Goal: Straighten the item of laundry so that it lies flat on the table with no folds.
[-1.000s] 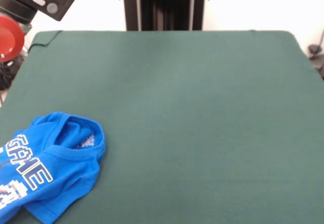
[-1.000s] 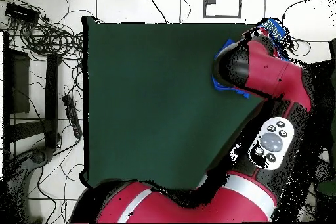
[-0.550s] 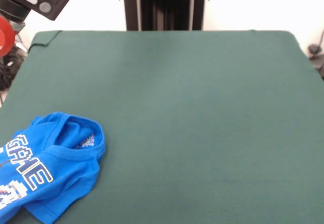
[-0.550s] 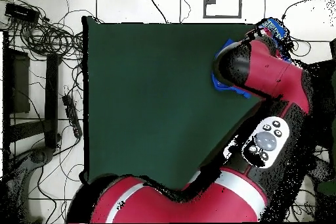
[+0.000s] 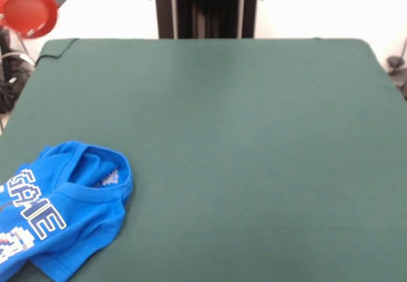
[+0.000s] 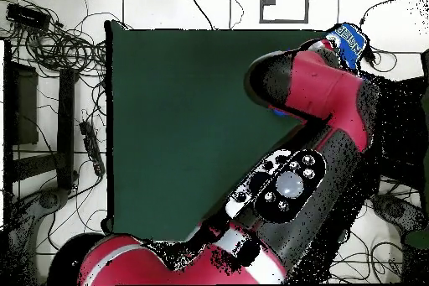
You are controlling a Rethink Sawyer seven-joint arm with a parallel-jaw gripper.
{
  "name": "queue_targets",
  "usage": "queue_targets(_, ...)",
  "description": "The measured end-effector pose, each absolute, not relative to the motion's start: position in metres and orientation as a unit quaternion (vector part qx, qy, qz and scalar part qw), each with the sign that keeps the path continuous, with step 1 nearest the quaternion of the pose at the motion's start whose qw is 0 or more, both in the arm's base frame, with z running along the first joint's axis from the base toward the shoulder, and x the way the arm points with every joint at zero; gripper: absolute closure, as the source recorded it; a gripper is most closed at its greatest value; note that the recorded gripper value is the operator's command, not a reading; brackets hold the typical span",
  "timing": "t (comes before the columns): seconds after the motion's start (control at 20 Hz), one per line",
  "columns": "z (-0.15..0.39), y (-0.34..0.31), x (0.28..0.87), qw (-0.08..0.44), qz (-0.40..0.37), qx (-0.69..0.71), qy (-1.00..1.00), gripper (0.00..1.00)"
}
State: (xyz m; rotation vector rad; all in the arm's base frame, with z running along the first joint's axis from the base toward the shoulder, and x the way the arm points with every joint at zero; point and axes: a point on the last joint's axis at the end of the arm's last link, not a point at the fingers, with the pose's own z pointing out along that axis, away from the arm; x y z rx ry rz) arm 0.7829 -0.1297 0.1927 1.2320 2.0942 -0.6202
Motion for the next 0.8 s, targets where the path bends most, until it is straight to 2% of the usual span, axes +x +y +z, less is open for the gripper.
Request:
queue_targets(0.3, 0.222, -0.069, 0.787, 0.323, -0.230, 0.472, 0.788, 0.00)
queue_targets(0.8, 0.226, -0.043, 0.793, 0.336, -0.202, 0.501, 0.772, 0.00)
